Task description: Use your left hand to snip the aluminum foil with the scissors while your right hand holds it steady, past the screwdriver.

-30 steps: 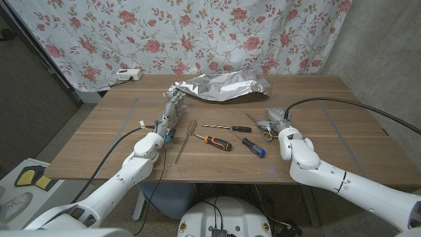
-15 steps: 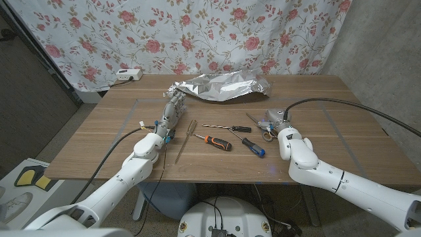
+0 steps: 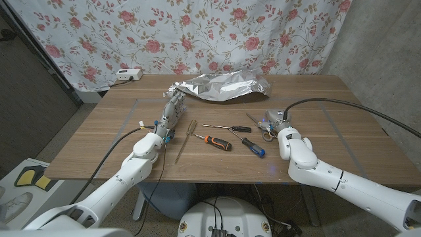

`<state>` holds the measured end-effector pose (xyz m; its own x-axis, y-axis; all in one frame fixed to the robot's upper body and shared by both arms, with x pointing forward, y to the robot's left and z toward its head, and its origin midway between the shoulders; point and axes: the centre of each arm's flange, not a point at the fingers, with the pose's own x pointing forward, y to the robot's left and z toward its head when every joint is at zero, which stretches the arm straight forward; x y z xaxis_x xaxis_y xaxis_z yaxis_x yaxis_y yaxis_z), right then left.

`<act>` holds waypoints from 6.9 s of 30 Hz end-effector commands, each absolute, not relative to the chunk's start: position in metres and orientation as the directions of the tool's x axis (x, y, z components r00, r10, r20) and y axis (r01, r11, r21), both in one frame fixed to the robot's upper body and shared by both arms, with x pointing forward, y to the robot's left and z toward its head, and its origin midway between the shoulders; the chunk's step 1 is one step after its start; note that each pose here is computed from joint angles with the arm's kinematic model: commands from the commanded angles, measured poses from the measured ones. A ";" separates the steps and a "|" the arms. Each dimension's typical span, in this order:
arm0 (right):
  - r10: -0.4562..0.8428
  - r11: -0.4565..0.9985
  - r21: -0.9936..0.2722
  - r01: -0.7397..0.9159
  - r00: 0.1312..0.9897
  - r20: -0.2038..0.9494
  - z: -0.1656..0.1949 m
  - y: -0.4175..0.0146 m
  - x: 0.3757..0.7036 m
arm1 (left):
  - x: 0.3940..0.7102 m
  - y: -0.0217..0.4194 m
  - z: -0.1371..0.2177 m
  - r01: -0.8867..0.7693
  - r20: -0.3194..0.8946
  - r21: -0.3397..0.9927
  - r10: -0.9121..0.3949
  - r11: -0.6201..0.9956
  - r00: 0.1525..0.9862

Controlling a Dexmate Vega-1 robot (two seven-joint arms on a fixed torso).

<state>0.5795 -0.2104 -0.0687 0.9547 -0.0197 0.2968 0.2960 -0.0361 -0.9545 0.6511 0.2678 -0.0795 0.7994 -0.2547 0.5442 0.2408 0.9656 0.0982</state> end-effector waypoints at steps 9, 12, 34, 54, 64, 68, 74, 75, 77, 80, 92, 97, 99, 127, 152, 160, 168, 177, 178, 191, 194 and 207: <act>0.013 -0.017 -0.960 0.278 0.961 0.278 -0.073 -0.206 0.580 | 0.650 0.269 -0.081 0.242 0.545 0.094 -0.253 0.966 0.799; 0.019 -0.012 -0.962 0.274 0.962 0.274 -0.073 -0.205 0.581 | 0.650 0.269 -0.082 0.242 0.544 0.091 -0.251 0.966 0.800; 0.040 -0.027 -0.965 0.262 0.965 0.261 -0.081 -0.197 0.584 | 0.654 0.270 -0.086 0.245 0.541 0.081 -0.249 0.966 0.803; 0.040 -0.063 -0.968 0.241 0.970 0.239 -0.086 -0.195 0.582 | 0.657 0.268 -0.090 0.249 0.543 0.071 -0.247 0.966 0.803; 0.039 -0.069 -0.969 0.237 0.971 0.235 -0.089 -0.194 0.581 | 0.655 0.269 -0.090 0.248 0.548 0.072 -0.246 0.966 0.800; 0.040 -0.077 -0.968 0.239 0.971 0.237 -0.091 -0.193 0.582 | 0.656 0.268 -0.090 0.249 0.548 0.070 -0.246 0.966 0.800; 0.042 -0.080 -0.965 0.249 0.968 0.246 -0.093 -0.192 0.583 | 0.656 0.268 -0.092 0.249 0.546 0.068 -0.245 0.966 0.801; 0.043 -0.081 -0.965 0.251 0.968 0.248 -0.093 -0.192 0.583 | 0.656 0.268 -0.092 0.250 0.546 0.066 -0.245 0.966 0.801; 0.042 -0.079 -0.963 0.259 0.966 0.256 -0.093 -0.192 0.583 | 0.656 0.268 -0.092 0.249 0.546 0.067 -0.245 0.966 0.802; 0.043 -0.078 -0.960 0.267 0.963 0.265 -0.093 -0.192 0.583 | 0.657 0.268 -0.093 0.251 0.545 0.066 -0.246 0.966 0.802; 0.041 -0.064 -0.962 0.264 0.964 0.262 -0.095 -0.192 0.583 | 0.657 0.268 -0.095 0.251 0.544 0.062 -0.243 0.966 0.803; 0.041 -0.057 -0.961 0.270 0.963 0.268 -0.094 -0.193 0.582 | 0.657 0.268 -0.095 0.251 0.544 0.061 -0.243 0.966 0.803; 0.038 -0.050 -0.961 0.272 0.962 0.271 -0.093 -0.194 0.581 | 0.657 0.268 -0.095 0.251 0.544 0.062 -0.244 0.966 0.803; 0.063 0.141 -0.919 0.367 0.923 0.379 -0.061 -0.208 0.556 | 0.656 0.264 -0.093 0.255 0.547 0.066 -0.249 0.965 0.799; 0.099 0.545 -0.741 0.394 0.847 0.523 -0.018 -0.228 0.518 | 0.649 0.258 -0.088 0.266 0.559 0.062 -0.254 0.962 0.789; 0.100 0.618 -0.693 0.372 0.837 0.538 -0.010 -0.234 0.514 | 0.646 0.258 -0.086 0.262 0.564 0.067 -0.253 0.963 0.786; 0.106 0.703 -0.630 0.331 0.826 0.553 -0.003 -0.239 0.513 | 0.641 0.258 -0.084 0.262 0.568 0.081 -0.260 0.962 0.781; 0.085 0.785 -0.533 0.316 0.797 0.597 0.004 -0.243 0.509 | 0.633 0.255 -0.080 0.264 0.583 0.094 -0.267 0.960 0.767; 0.085 0.788 -0.530 0.314 0.797 0.598 0.004 -0.243 0.509 | 0.632 0.254 -0.080 0.265 0.585 0.094 -0.269 0.960 0.765; 0.104 0.848 -0.469 0.246 0.791 0.603 0.003 -0.240 0.511 | 0.625 0.240 -0.072 0.286 0.587 0.137 -0.310 0.948 0.748; 0.111 0.867 -0.447 0.220 0.789 0.604 0.002 -0.239 0.511 | 0.624 0.235 -0.071 0.300 0.579 0.153 -0.332 0.941 0.744; 0.145 0.938 -0.336 0.089 0.777 0.613 0.006 -0.240 0.513 | 0.617 0.215 -0.065 0.350 0.570 0.199 -0.399 0.915 0.719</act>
